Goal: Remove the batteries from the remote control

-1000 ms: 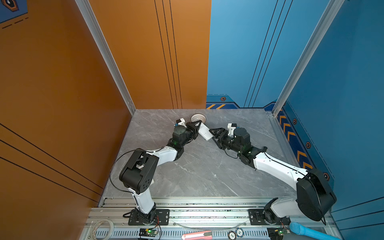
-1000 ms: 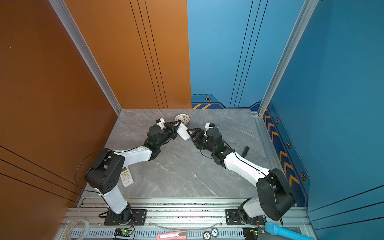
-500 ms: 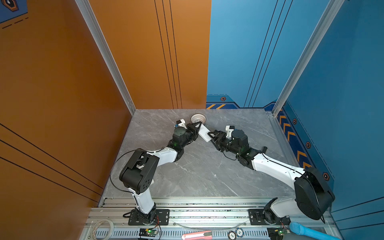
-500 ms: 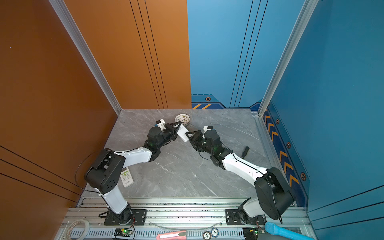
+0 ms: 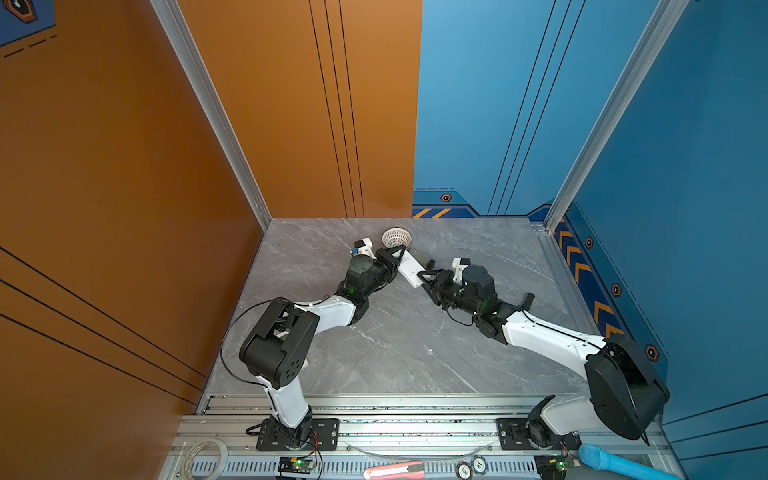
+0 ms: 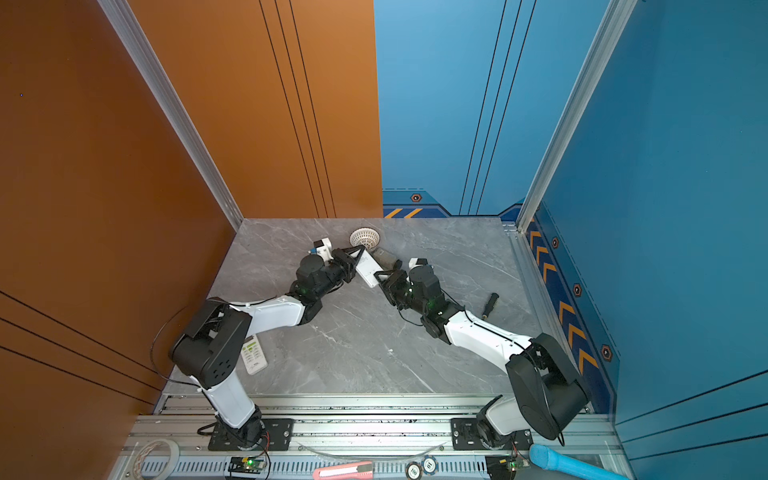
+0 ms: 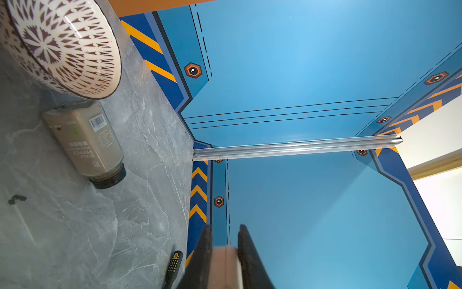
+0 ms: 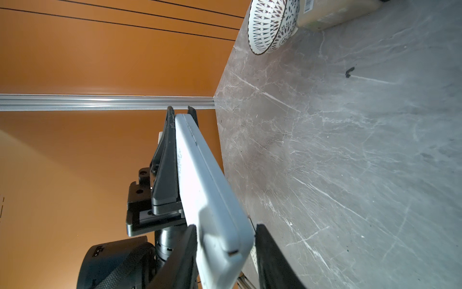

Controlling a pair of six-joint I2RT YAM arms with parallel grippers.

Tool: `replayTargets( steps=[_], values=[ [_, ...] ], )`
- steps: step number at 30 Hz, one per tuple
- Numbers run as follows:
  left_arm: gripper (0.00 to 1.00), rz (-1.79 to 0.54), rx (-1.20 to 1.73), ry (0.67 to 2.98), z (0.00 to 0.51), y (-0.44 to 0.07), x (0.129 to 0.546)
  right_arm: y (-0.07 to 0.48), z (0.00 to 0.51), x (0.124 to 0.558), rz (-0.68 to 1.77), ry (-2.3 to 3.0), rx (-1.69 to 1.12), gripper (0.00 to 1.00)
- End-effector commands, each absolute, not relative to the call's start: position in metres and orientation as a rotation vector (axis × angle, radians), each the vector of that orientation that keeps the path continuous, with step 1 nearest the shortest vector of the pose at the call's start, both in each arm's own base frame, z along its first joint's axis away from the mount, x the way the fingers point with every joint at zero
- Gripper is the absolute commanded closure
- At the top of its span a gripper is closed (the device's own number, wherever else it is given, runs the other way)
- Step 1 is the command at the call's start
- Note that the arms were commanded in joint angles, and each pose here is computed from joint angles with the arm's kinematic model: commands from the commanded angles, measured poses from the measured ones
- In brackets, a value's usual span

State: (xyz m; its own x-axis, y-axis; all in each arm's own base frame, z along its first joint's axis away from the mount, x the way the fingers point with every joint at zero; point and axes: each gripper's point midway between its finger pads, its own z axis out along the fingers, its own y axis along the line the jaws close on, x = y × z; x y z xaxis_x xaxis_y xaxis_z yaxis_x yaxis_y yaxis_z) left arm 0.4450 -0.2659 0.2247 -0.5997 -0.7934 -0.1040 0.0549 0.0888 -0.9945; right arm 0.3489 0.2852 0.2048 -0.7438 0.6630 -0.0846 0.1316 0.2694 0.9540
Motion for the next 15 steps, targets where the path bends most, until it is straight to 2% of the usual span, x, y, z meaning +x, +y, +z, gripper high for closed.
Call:
replayTargets(
  steps=[1, 6, 15],
  values=[
    [1.00, -1.628, -0.651, 1.628, 0.251, -0.269, 0.439, 0.286, 0.205, 0.349, 1.497, 2.047, 0.723, 0.65],
    [1.00, -1.614, -0.657, 1.619, 0.252, -0.264, 0.441, 0.285, 0.200, 0.343, 1.487, 2.060, 0.723, 0.73],
    [1.00, -1.590, -0.669, 1.618, 0.247, -0.257, 0.444, 0.284, 0.199, 0.334, 1.472, 2.080, 0.710, 0.73]
  ],
)
